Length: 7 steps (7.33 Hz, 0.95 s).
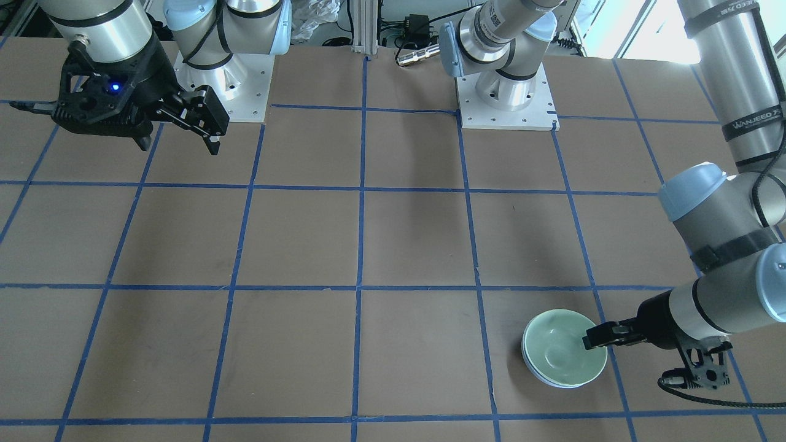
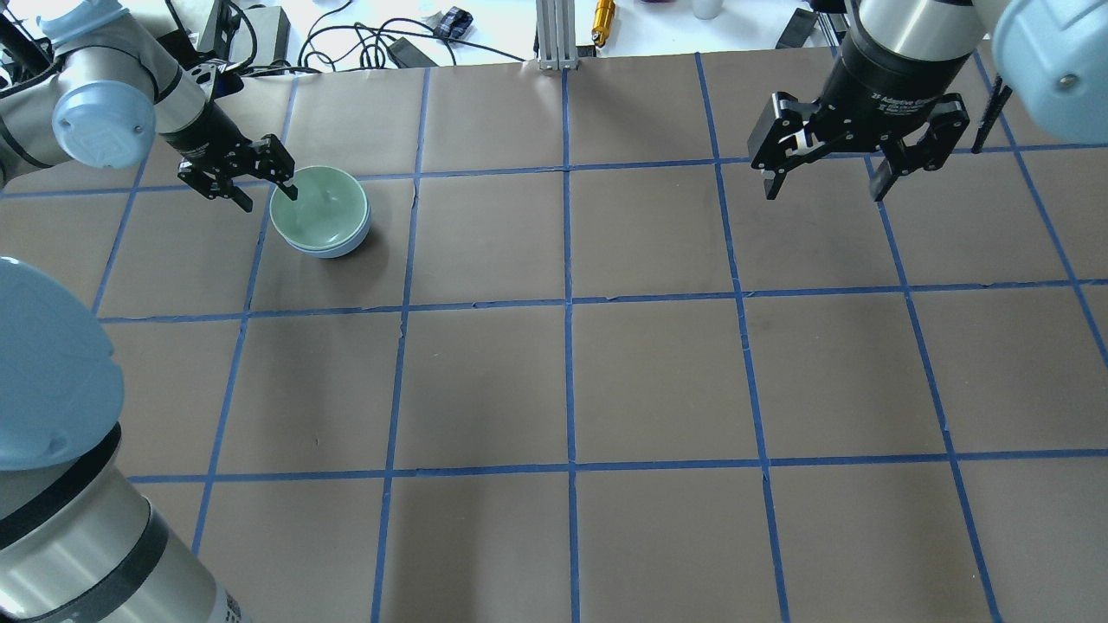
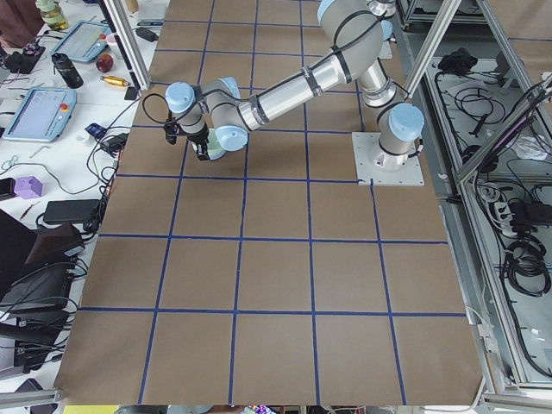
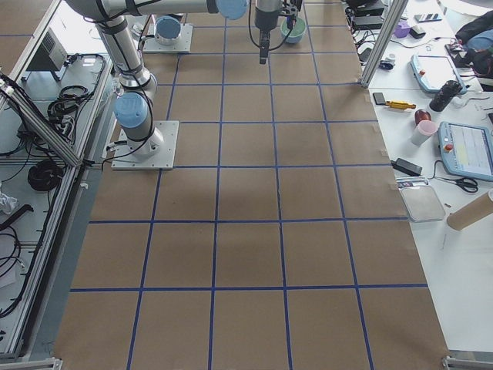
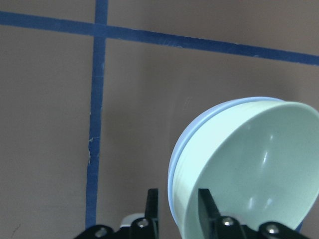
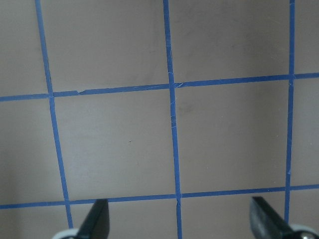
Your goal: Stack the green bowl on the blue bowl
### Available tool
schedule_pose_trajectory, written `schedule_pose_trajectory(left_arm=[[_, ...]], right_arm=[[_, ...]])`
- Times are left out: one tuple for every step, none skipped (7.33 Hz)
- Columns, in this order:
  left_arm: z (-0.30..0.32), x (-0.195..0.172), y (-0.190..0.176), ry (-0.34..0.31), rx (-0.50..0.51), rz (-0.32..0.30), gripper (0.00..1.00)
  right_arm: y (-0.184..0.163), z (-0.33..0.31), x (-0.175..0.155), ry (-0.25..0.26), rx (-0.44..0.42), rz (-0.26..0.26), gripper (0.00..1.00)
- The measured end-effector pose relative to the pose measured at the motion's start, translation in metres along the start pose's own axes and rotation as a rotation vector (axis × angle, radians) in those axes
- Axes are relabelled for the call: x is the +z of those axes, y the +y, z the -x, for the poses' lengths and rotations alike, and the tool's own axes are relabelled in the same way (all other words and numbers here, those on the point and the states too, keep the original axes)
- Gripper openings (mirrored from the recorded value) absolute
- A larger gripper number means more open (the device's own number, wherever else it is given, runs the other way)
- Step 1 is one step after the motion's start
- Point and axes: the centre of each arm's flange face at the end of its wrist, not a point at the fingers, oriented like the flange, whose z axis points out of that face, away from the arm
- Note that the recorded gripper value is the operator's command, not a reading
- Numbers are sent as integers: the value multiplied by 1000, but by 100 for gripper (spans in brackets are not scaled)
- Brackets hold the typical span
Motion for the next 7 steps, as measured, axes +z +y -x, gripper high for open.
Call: schedule_pose_trajectory(left_arm=[[-30,-19,10,-32,27,-2,100],[-61,-43,25,-75,42,-4,100],[-91,-69,45,-111,46,-2,100],[-124,-101,74,-129,42,0,100],[-155,-131,106,-135,45,0,100],[-179,-158,137,-137,62,-8,100],[-194,-179,165,-138,81,-19,100]], right_arm=[[0,0,0,0,0,0,100],[0,0,0,0,0,0,100],[0,0,0,0,0,0,100],[0,0,0,0,0,0,100],[0,0,0,0,0,0,100],[0,0,0,0,0,0,100],[0,0,0,0,0,-1,100]])
